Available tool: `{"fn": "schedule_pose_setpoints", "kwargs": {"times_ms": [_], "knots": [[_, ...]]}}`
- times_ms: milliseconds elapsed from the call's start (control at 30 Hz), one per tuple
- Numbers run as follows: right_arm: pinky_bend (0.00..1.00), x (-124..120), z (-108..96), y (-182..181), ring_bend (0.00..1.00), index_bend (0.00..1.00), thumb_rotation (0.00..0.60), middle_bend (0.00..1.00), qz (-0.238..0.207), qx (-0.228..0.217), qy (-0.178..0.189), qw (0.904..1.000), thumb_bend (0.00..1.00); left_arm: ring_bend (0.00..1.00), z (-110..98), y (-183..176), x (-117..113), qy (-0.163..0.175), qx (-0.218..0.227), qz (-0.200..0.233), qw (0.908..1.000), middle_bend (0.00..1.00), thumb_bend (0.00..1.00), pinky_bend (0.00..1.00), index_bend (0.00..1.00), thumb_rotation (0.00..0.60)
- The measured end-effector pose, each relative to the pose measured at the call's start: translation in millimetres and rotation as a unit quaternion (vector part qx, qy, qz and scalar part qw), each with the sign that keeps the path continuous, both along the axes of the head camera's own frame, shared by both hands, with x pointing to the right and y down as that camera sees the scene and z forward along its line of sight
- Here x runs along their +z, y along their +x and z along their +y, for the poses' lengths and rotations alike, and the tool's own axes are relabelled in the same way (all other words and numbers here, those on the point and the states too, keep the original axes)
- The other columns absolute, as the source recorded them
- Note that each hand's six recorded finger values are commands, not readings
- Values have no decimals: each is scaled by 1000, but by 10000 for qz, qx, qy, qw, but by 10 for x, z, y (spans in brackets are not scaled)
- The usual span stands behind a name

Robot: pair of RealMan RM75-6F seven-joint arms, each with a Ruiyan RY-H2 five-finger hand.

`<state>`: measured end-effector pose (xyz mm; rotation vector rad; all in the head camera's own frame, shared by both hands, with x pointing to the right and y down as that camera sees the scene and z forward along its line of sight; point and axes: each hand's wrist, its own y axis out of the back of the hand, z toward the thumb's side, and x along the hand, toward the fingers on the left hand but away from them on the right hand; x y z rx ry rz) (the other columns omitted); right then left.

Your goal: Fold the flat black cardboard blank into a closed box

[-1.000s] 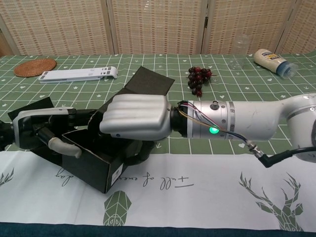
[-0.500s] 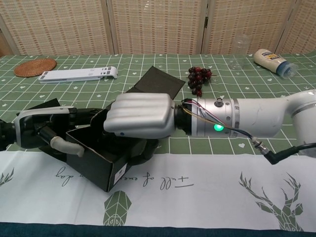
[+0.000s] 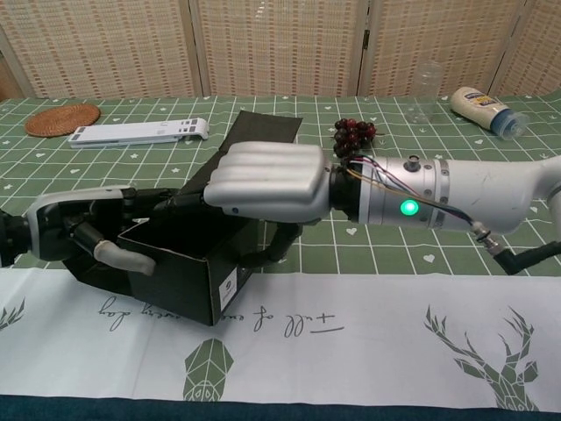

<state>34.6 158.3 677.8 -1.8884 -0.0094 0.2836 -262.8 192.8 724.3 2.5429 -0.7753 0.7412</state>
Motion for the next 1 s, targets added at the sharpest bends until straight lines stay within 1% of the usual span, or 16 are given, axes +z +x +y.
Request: {"fn": "schedule_pose_setpoints", "kwargs": {"times_ms": [67,100,133,167,200,300,367,500,600,700,800,900,1000], "knots": [[1000,-27,-32,46,768,51,600,187,33,95,-5,9999,292,520,-8,-8,-14,82,4,-54,10000,82,135,830,63,600],[1000,-37,-50,71,766,39,600,182,56,137,1,9999,291,444,-8,-11,-23,112,10,-78,9999,82,135,800,54,600],[1000,-49,-76,106,763,27,600,177,96,194,11,9998,289,339,-5,-15,-36,143,19,-109,9998,82,135,743,45,600],[1000,-57,-96,133,761,17,600,171,129,237,22,9996,286,268,-4,-19,-46,162,25,-133,9998,81,135,694,43,600],[1000,-65,-117,162,760,16,600,171,162,281,34,9995,284,190,-4,-23,-56,180,27,-156,9997,74,135,611,42,600],[1000,-93,-191,266,759,13,600,170,260,461,66,9986,282,50,-13,-43,-85,244,-6,-226,9994,37,135,401,41,600],[1000,-104,-237,340,759,13,600,170,331,601,40,9976,282,9,-24,-61,-109,286,-33,-271,9992,23,134,334,41,600],[1000,-105,-319,483,759,13,600,170,506,915,-102,9945,282,0,-54,-99,-144,424,-22,-390,9983,14,135,291,41,600],[1000,-101,-333,572,756,10,600,170,591,1247,-402,9896,254,0,-89,-137,-176,577,-27,-503,9971,3,135,251,41,600],[1000,-100,-318,675,746,0,600,168,685,1626,-798,9811,181,0,-149,-195,-229,740,-116,-615,9953,0,135,213,41,600],[1000,-94,-287,801,741,0,600,165,820,2033,-1222,9680,107,0,-222,-277,-300,886,-253,-713,9932,0,135,186,41,600],[1000,-84,-244,935,740,0,600,157,936,2480,-1667,9497,53,0,-285,-350,-366,995,-402,-775,9912,0,135,173,41,600],[1000,-59,-178,1055,739,0,600,126,1009,2957,-2204,9240,7,0,-332,-401,-417,1075,-523,-804,9896,0,135,163,41,600]]}}
